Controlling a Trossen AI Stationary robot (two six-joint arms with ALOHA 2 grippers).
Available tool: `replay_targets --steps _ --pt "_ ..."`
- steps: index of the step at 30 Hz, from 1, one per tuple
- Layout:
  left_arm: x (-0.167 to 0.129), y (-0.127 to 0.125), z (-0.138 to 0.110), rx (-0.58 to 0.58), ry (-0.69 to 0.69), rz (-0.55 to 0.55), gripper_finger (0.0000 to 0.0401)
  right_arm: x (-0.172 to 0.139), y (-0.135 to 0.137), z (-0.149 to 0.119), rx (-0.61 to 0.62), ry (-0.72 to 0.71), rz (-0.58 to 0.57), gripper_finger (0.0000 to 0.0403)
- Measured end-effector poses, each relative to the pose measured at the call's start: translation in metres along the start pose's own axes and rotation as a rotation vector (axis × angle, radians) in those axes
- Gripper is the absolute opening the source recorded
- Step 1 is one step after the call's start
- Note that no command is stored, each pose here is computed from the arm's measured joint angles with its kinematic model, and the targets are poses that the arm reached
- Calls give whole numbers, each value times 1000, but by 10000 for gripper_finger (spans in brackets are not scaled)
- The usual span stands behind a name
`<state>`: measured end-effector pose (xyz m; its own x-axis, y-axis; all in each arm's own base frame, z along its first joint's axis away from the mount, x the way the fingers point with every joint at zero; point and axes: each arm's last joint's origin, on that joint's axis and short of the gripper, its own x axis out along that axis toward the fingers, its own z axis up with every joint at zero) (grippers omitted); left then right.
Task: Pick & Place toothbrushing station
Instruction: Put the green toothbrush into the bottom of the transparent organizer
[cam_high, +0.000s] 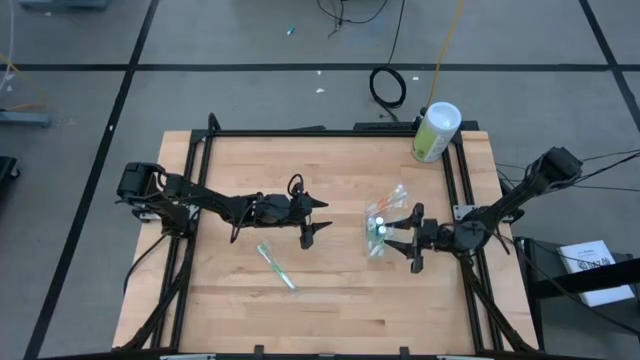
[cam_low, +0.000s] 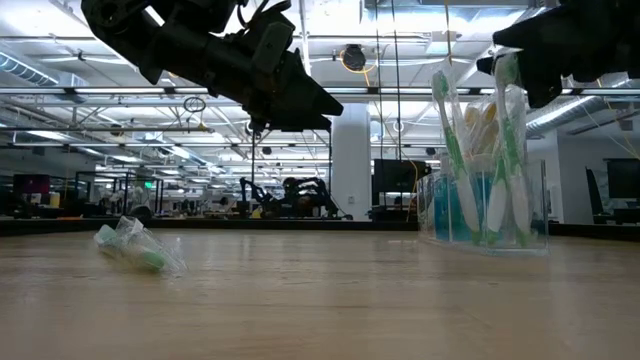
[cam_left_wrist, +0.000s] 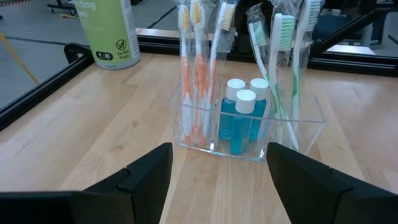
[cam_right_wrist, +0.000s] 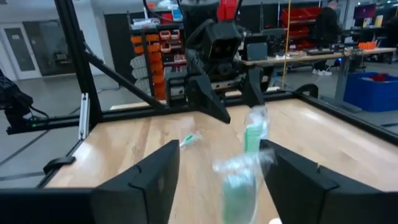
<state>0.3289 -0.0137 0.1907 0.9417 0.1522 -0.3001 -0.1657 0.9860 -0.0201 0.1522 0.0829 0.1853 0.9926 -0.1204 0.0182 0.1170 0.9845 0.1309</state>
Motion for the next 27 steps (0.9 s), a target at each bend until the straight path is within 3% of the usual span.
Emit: replay_targets --steps 6,15,20,24,27 --pt "0 2 0 2 0 5 267 -3 -2 12 -25 -66 4 230" --pt "1 5 -1 -27 17 15 267 -12 -6 44 -135 -311 -30 225" --pt "1 3 -3 -61 44 -63 266 -18 -10 58 -168 -438 -78 228" --pt "-3 -3 -8 -59 121 -161 266 -23 -13 68 -167 -530 -103 227" --pt "-14 -13 -7 -74 255 -172 266 -27 -13 73 -195 -607 -75 226"
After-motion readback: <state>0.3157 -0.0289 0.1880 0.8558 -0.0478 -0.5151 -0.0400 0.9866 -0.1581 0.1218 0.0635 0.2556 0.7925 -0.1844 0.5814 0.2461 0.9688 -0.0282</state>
